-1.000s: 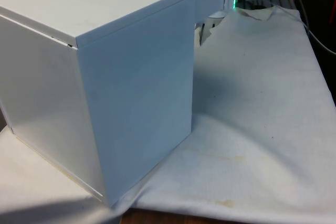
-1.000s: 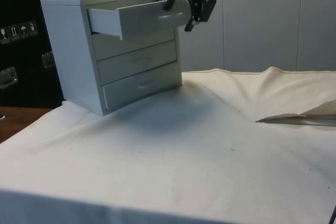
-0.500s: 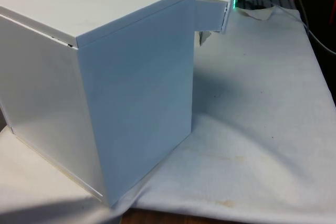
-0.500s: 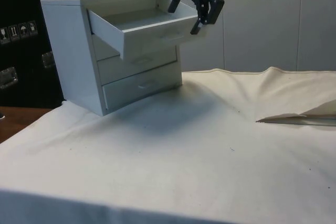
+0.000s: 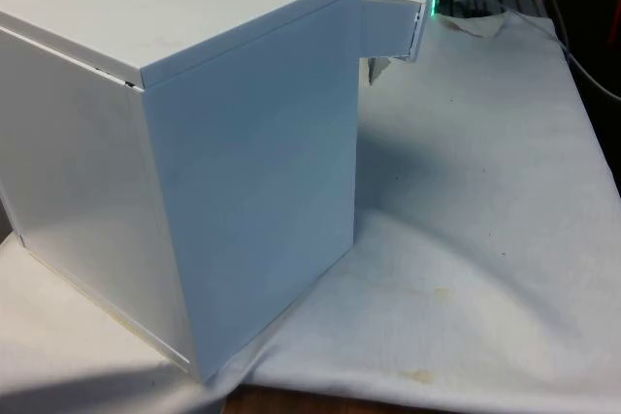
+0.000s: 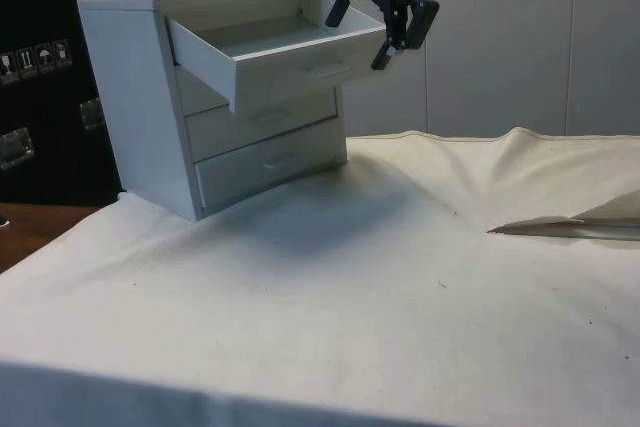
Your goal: Open the drawer, then close it.
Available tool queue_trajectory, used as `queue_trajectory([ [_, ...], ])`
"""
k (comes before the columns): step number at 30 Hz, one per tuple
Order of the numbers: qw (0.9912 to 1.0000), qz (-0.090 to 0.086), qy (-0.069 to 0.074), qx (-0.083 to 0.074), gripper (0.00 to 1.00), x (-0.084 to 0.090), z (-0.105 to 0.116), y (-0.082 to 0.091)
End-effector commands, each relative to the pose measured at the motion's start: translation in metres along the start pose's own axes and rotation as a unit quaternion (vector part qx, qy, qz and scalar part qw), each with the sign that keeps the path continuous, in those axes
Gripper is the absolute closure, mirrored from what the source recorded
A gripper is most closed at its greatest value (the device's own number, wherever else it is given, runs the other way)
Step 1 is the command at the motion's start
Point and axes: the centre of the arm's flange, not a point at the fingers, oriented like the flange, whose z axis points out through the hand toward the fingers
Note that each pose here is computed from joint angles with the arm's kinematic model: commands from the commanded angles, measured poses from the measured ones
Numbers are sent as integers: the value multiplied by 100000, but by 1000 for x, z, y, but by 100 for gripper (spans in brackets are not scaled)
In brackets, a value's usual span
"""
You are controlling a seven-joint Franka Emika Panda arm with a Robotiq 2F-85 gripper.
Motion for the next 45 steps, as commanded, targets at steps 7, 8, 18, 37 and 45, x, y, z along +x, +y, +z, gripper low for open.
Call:
queue_trajectory([
  [7, 99995, -721, -705, -10, 0, 0, 2, -3],
  [8, 99992, -872, -947, 63, 0, -1, 3, -3],
  [18, 99902, -3122, -3106, 340, 0, -2, 11, -4],
  [37, 99529, -6668, -7032, 235, 33, 0, 17, -2],
  [45, 99485, -6892, -7430, 253, 77, 1, 17, -2],
])
